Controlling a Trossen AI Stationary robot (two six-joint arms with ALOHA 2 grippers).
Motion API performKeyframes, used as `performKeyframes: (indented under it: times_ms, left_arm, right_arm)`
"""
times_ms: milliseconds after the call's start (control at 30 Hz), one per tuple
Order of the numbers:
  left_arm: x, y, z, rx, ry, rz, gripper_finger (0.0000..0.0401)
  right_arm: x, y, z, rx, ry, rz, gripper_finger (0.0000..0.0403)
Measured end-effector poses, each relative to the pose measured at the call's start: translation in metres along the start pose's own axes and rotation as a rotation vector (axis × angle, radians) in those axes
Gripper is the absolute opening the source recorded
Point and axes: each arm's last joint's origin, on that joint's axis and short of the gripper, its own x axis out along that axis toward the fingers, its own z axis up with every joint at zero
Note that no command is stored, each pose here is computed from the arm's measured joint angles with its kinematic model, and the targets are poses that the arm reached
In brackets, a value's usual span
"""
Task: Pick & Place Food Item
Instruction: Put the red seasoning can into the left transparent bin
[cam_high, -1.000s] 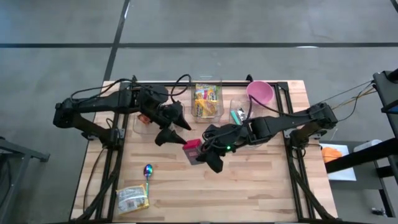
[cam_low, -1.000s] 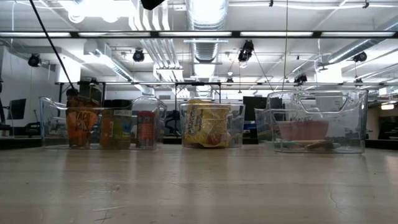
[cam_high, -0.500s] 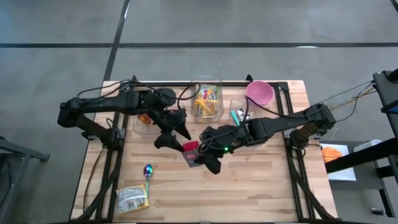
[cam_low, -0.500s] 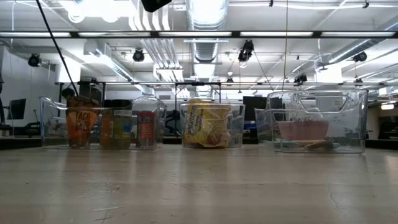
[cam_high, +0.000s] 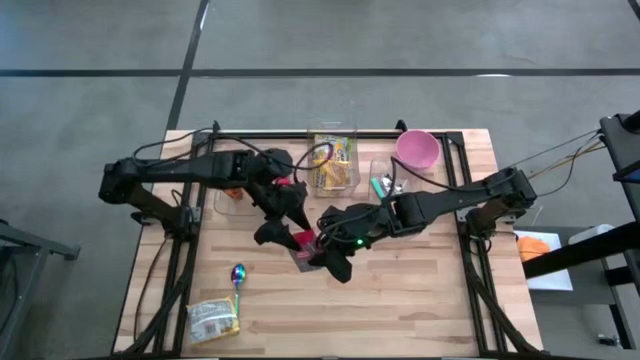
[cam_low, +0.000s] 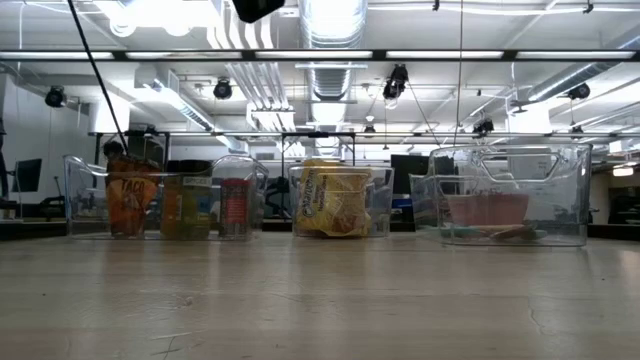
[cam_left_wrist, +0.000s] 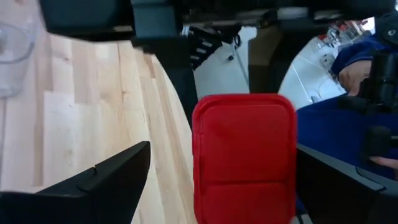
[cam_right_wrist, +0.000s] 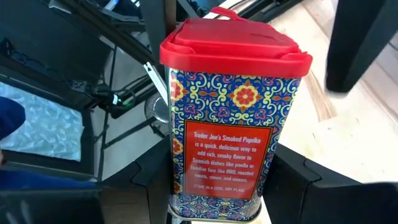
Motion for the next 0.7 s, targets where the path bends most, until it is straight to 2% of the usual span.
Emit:
performKeyframes:
  times_ms: [367, 467, 700]
  left_arm:
    - [0.0116, 0.001, 0.0009, 0.021, 0.04, -0.063, 0.0362]
    - [0.0116, 0.0006, 0.0011, 0.028, 0.041, -0.073, 0.0331]
    - [0.0117, 0.0004, 0.0009, 0.034, 0.044, -0.083, 0.0216]
  right_arm:
    - [0.0034, 0.0003, 0.0009, -0.017, -0.014, 0.012, 0.0182]
    - [0.0034, 0.0001, 0.0008, -0.023, -0.012, 0.011, 0.0182]
    - [0.0043, -0.0009, 0.0001, -0.03, -0.008, 0.0, 0.0182]
